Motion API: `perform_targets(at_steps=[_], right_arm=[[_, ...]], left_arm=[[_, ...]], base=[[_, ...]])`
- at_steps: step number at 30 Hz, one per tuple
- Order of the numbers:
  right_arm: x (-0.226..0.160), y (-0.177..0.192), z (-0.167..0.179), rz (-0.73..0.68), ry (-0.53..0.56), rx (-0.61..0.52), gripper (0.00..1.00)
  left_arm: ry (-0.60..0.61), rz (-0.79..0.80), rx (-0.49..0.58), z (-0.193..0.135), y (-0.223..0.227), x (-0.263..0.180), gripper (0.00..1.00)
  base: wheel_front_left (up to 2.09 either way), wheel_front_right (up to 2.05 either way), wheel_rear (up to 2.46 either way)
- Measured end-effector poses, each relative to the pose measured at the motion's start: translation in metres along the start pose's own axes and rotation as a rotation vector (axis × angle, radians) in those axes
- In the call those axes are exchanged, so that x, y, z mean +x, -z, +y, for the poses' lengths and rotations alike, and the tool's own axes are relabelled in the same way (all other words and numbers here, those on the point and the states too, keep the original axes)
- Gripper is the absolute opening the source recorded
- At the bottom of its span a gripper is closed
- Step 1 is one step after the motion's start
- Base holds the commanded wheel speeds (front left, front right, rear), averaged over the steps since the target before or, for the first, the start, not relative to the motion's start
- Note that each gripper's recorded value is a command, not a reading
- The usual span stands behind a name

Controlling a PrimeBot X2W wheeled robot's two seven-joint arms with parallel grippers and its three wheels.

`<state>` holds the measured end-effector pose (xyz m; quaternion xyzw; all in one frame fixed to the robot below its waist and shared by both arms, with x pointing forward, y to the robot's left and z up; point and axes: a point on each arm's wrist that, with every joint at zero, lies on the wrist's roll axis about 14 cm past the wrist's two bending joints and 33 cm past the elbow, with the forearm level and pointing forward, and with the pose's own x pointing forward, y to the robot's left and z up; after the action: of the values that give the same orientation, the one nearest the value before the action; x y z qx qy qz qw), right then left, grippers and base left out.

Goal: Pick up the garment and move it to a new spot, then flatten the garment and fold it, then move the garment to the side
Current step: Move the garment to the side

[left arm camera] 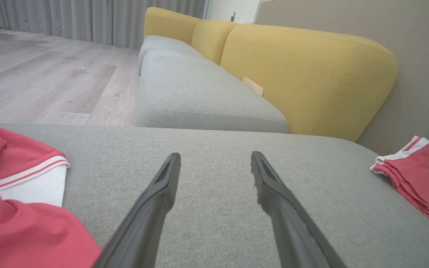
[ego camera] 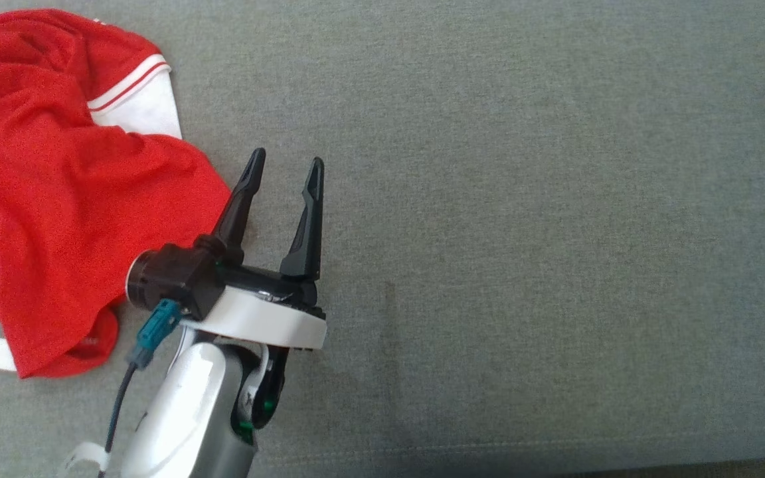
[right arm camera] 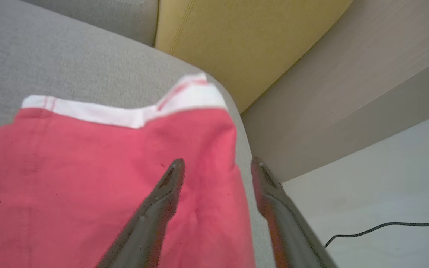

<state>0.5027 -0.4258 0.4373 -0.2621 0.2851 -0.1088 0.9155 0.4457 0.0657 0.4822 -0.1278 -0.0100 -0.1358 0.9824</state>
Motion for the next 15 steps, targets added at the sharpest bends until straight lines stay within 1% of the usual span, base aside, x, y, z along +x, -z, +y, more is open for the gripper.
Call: perform_targets(at_steps=[5,9,12,15], right_arm=[[-0.005,-0.020,-0.005,-0.074,0.026,0.027,1.00],[-0.015,-0.050,-0.003,-0.192,0.038,0.085,1.00],[-0.027,-0.084,0.016,-0.326,0.011,0.155,1.00],[-0.047,-0.112,0.048,-0.437,-0.048,0.238,1.00]], left_arm=[[0.005,-0.007,0.004,-0.002,-0.004,-0.001,1.00],[0.014,-0.031,0.010,-0.007,-0.013,-0.002,1.00],[0.018,-0.052,0.014,-0.010,-0.023,-0.004,1.00],[0.013,-0.078,0.018,-0.011,-0.033,-0.009,1.00]], base=[[0.00,0.00,0.00],[0.00,0.00,0.00],[0.00,0.00,0.00],[0.00,0.00,0.00]])
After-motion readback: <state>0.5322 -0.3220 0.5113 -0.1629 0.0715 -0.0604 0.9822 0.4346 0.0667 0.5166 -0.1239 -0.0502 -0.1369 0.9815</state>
